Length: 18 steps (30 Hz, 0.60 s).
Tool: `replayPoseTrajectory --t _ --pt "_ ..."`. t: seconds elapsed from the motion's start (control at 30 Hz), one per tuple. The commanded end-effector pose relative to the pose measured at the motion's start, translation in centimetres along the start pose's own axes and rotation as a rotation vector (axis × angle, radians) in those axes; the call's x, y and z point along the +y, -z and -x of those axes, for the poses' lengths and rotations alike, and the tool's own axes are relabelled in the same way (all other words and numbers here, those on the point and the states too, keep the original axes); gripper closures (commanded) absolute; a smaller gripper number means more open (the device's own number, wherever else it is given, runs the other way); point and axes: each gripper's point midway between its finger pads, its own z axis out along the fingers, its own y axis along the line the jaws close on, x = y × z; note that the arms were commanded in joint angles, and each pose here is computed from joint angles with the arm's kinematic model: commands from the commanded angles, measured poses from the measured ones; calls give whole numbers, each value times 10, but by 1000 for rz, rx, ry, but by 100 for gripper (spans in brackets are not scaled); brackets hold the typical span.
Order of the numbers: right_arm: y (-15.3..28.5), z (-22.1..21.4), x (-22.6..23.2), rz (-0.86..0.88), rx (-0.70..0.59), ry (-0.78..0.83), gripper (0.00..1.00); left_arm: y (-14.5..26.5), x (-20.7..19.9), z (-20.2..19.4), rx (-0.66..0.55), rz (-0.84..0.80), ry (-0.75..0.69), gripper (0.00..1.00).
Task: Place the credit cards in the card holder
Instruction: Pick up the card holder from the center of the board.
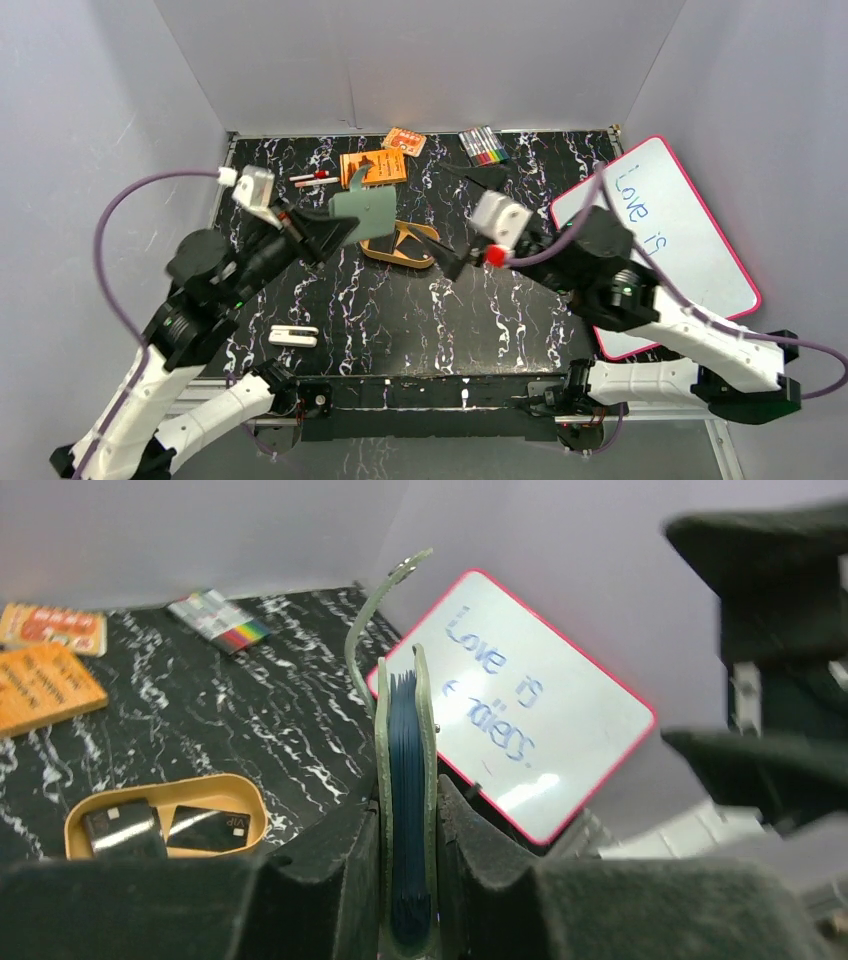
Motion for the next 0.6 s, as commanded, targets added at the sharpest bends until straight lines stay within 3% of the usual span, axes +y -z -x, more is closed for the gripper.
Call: replayPoseTrajectory --t 0.0,0.13,0.27,0.57 --pt "23 18 59 331 -13 -410 1 55 -48 -13 70 -323 -204 100" --pt "33 40 66 497 -61 -532 1 96 -84 -19 92 -565 -276 100" --pt "39 50 79 680 -82 -662 1 115 -102 -19 79 -705 -356 100" --pt "54 57 88 881 -112 -862 4 114 -114 -13 97 -796 -474 100"
